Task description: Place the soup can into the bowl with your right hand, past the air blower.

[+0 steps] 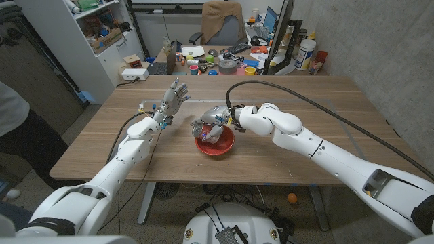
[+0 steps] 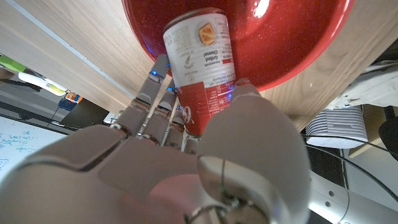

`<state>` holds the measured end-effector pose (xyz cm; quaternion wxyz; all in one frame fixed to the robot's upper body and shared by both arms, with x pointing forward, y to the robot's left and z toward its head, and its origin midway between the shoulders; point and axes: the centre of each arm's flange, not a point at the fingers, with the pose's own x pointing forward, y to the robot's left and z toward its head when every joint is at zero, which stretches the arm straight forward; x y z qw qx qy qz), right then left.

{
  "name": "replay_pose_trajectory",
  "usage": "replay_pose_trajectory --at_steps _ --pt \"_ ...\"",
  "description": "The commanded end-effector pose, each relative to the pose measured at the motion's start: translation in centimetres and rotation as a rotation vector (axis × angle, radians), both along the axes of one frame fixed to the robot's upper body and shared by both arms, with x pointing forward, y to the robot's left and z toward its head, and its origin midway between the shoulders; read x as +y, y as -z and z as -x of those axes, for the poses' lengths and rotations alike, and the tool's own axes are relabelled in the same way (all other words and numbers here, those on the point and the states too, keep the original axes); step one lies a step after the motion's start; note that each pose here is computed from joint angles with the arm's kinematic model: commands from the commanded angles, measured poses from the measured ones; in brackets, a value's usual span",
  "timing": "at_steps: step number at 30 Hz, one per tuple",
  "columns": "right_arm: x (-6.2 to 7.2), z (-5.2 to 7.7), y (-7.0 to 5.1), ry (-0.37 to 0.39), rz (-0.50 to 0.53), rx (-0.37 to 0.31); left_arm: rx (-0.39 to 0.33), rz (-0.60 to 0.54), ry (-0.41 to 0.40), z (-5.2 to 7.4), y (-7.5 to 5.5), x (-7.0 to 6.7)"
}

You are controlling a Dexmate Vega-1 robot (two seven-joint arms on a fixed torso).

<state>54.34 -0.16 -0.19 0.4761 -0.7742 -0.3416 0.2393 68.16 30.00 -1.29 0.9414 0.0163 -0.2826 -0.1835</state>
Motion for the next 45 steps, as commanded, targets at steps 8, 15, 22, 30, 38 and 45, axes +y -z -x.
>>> replay_pose_trajectory --at_steps 8,15,22,30,38,45 --pt "-1.2 0.2 -0.4 0.081 0.047 -0.028 0.005 -0.007 -0.002 0.1 0.0 -0.3" --pt "-1.6 0.2 -0.8 0.099 0.056 -0.018 0.004 -0.008 -0.002 0.1 -0.1 -0.5" --pt "-2.3 0.3 -1.5 0.103 0.051 -0.003 0.003 -0.010 -0.002 0.1 -0.2 -0.6" --pt "-2.8 0.7 -2.4 0.110 0.050 0.013 0.000 -0.009 -0.001 0.1 -0.3 -0.6" --pt "-3.1 1.7 -3.9 0.105 0.035 0.027 0.000 -0.009 -0.002 0.2 -0.3 -0.6" --pt "-3.4 2.7 -5.4 0.096 0.011 0.016 -0.002 -0.008 -0.005 0.2 -0.3 -0.5"
